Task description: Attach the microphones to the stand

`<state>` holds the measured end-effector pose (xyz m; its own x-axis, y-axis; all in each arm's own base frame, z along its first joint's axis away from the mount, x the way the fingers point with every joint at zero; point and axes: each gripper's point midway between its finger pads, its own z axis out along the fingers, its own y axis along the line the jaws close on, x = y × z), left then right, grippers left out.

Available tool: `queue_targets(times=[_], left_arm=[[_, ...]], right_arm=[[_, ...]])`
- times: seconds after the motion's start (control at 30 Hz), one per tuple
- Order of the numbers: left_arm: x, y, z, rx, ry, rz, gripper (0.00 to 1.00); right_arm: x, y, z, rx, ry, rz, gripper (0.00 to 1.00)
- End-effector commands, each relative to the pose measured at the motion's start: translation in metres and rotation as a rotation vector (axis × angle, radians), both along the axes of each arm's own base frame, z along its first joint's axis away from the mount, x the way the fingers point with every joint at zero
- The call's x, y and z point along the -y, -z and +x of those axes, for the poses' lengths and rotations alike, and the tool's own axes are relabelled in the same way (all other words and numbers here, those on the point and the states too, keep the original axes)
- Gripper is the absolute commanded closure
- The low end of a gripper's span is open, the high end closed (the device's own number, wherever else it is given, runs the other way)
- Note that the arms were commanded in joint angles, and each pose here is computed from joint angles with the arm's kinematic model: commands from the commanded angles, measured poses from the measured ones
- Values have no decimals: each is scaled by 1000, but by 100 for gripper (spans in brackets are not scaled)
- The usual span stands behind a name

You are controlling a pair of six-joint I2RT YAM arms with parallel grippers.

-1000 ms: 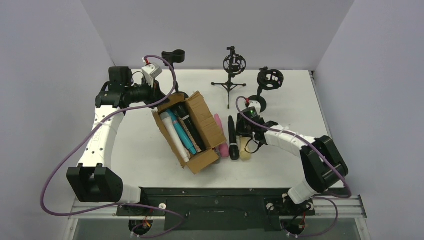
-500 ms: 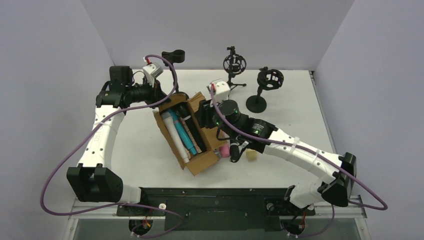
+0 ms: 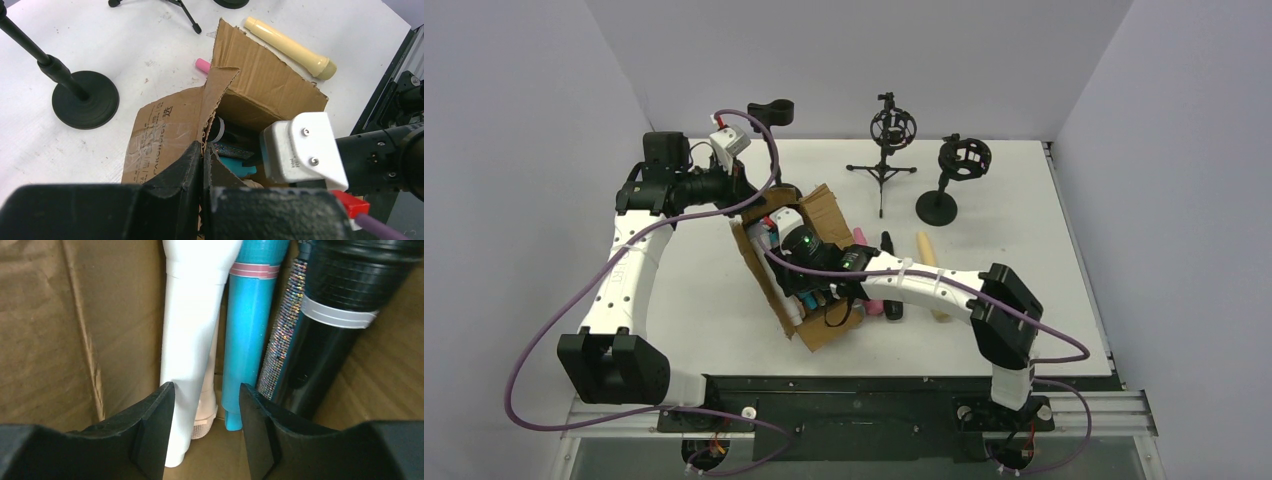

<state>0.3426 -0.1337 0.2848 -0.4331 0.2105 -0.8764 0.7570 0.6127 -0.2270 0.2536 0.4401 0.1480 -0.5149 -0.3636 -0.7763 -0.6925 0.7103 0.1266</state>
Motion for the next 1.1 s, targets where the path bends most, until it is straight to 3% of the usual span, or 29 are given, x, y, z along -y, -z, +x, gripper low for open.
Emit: queue_targets(times=[0.0, 0.53, 0.67, 0.8, 1.07], left_arm=[[7, -28, -4, 79, 37, -29, 100], [4, -27, -3, 87, 29, -3, 100], [3, -24, -4, 89, 31, 8, 100], [2, -23, -2, 88, 28, 14, 100], [-1, -21, -1, 97, 25, 37, 100]], right_arm=[[-24, -31, 7, 45, -51, 84, 52], [-40, 40, 21, 15, -49, 2, 53], [-33, 26, 23, 42, -29, 21, 68], [-22, -31, 22, 105, -18, 103, 88], [15, -101, 8, 141, 4, 238, 100]])
